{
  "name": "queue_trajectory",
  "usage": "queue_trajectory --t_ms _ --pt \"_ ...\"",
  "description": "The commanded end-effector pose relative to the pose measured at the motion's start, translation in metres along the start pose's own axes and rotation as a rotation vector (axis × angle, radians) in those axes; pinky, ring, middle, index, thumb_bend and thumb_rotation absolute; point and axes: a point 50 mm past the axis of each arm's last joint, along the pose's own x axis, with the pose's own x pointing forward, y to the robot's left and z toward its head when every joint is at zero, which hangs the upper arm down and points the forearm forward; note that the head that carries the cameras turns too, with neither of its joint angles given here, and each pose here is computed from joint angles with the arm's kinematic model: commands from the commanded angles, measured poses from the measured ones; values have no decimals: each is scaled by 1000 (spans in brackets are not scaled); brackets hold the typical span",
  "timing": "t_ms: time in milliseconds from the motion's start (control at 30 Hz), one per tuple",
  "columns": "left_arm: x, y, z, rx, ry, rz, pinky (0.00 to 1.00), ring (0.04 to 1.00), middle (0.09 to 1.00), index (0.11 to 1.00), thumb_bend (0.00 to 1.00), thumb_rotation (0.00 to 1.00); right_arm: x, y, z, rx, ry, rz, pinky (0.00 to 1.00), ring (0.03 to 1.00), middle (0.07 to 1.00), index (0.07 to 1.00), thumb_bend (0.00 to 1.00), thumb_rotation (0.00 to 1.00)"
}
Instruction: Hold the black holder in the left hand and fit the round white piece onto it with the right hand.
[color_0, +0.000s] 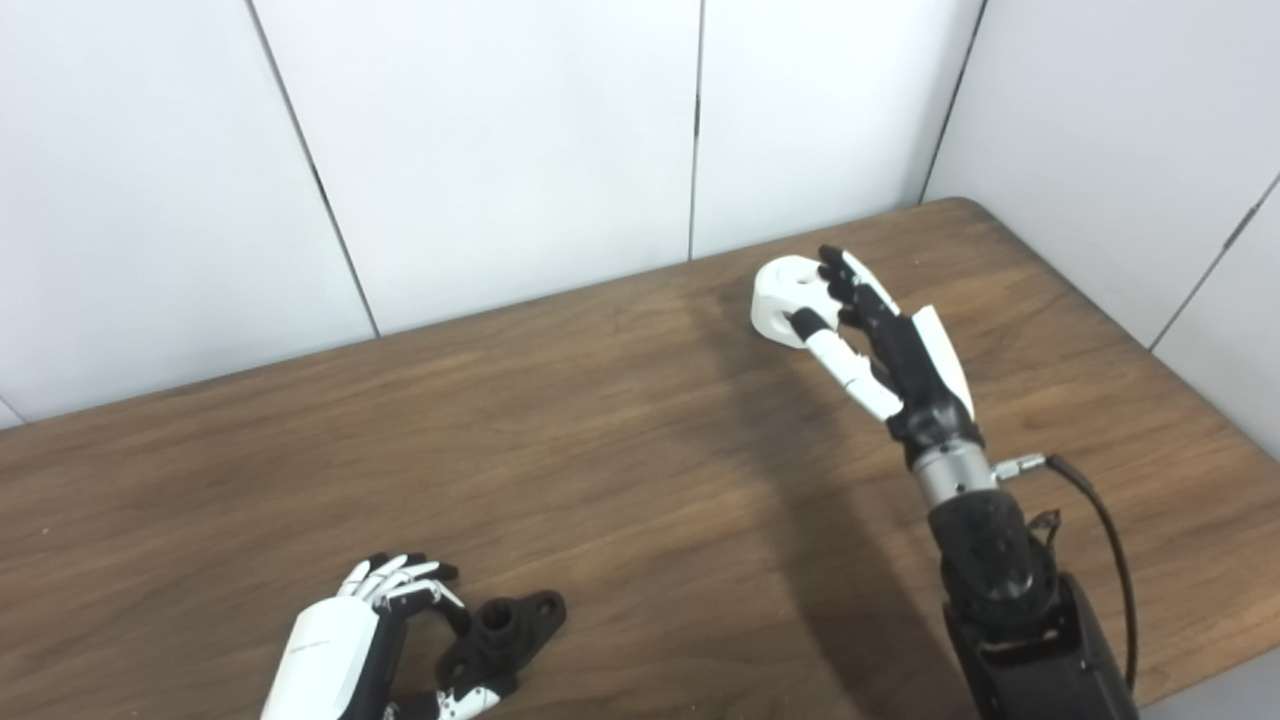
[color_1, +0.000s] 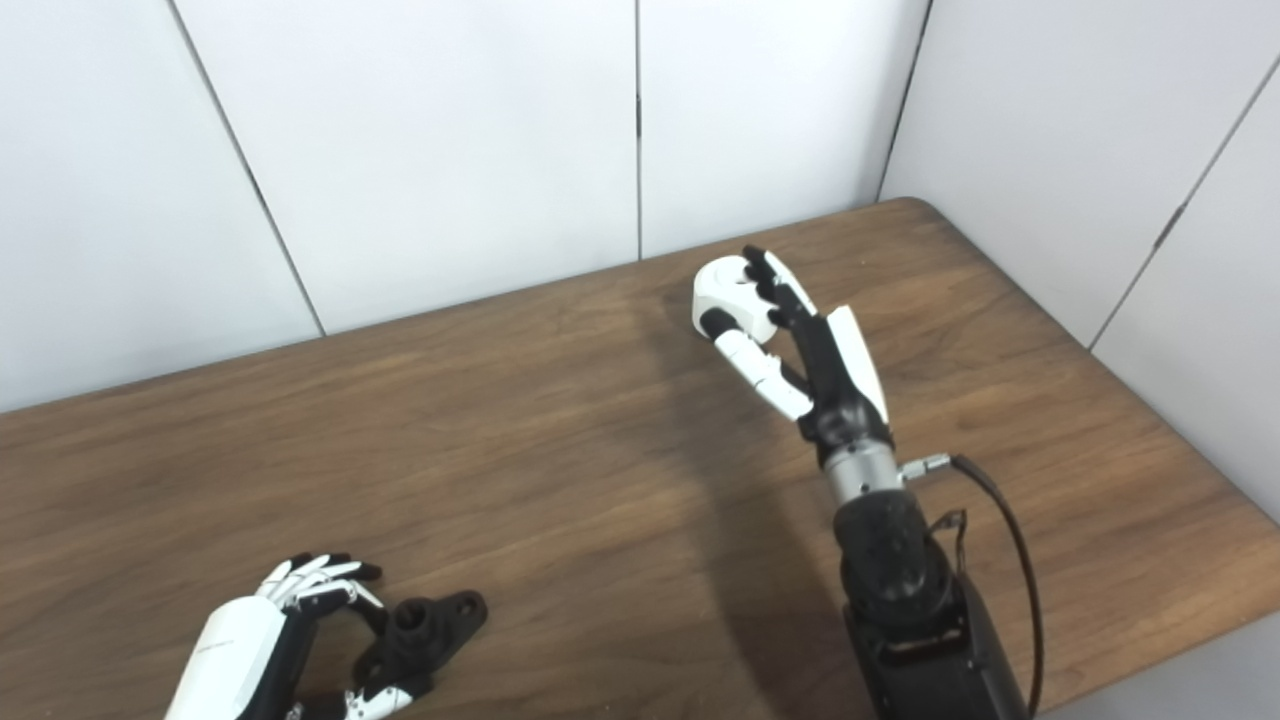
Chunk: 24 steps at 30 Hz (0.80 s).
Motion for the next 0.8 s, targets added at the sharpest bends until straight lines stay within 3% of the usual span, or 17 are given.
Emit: queue_trajectory --t_ms 0,200,367,467,767 --pt "-2 3 -6 19 7 -9 918 847 755 484 521 44 17 -16 15 -60 -56 -48 820 879 904 904 629 858" --pt "-3 4 -7 24 13 -19 918 851 755 484 521 44 47 -32 16 -219 -46 -53 846 899 913 877 664 705" --pt "-4 3 -8 24 12 -17 920 851 753 484 521 44 72 -39 14 -345 -24 -31 942 994 968 867 779 615" --pt "-4 3 -8 23 14 -17 914 850 753 484 521 44 92 -43 13 -406 -5 -12 986 1000 996 855 879 482" --pt "-6 2 -9 20 19 -22 916 846 753 484 521 44 135 -50 10 -608 66 53 1000 1000 1000 849 979 414"
